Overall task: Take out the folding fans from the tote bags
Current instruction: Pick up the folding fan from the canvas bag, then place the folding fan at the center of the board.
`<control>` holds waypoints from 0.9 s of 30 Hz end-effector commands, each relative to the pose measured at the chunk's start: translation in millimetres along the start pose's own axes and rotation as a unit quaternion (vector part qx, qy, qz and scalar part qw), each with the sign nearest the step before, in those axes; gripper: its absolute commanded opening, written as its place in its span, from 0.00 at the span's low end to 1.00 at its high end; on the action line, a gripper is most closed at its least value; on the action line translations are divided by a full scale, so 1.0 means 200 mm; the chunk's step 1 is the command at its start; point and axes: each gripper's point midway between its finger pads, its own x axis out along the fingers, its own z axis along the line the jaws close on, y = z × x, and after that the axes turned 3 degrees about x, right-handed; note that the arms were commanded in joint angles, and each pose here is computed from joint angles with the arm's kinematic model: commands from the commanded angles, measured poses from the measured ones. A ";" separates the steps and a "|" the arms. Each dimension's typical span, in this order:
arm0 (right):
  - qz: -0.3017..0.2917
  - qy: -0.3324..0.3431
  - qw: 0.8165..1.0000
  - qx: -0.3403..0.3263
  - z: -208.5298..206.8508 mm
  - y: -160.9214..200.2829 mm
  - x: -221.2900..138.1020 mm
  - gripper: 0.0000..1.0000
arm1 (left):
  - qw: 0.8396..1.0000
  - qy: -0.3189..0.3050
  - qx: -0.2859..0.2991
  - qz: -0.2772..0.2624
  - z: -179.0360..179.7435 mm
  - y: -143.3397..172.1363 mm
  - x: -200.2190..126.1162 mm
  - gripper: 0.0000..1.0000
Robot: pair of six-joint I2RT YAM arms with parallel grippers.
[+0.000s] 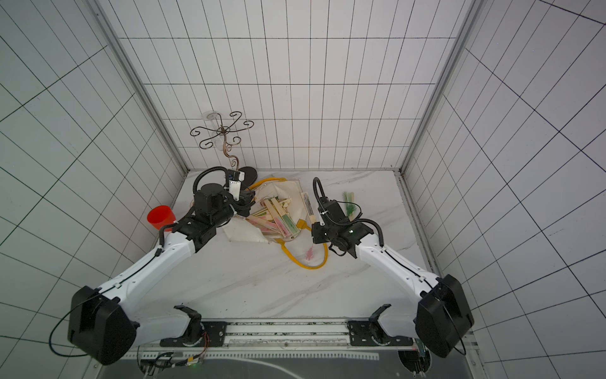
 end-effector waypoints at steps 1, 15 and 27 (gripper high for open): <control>0.012 0.050 0.998 0.039 -0.21 0.08 -0.04 0.00 | 0.999 -0.002 -0.013 -0.037 0.01 -0.13 -0.03 0.00; -0.068 0.232 0.960 0.141 -0.96 -0.33 -0.13 0.00 | 0.999 0.020 -0.005 -0.030 -0.03 -0.10 -0.03 0.00; 0.017 0.257 0.949 0.183 -1.43 -0.30 0.10 0.00 | 0.999 0.027 -0.007 -0.029 -0.04 -0.08 -0.03 0.00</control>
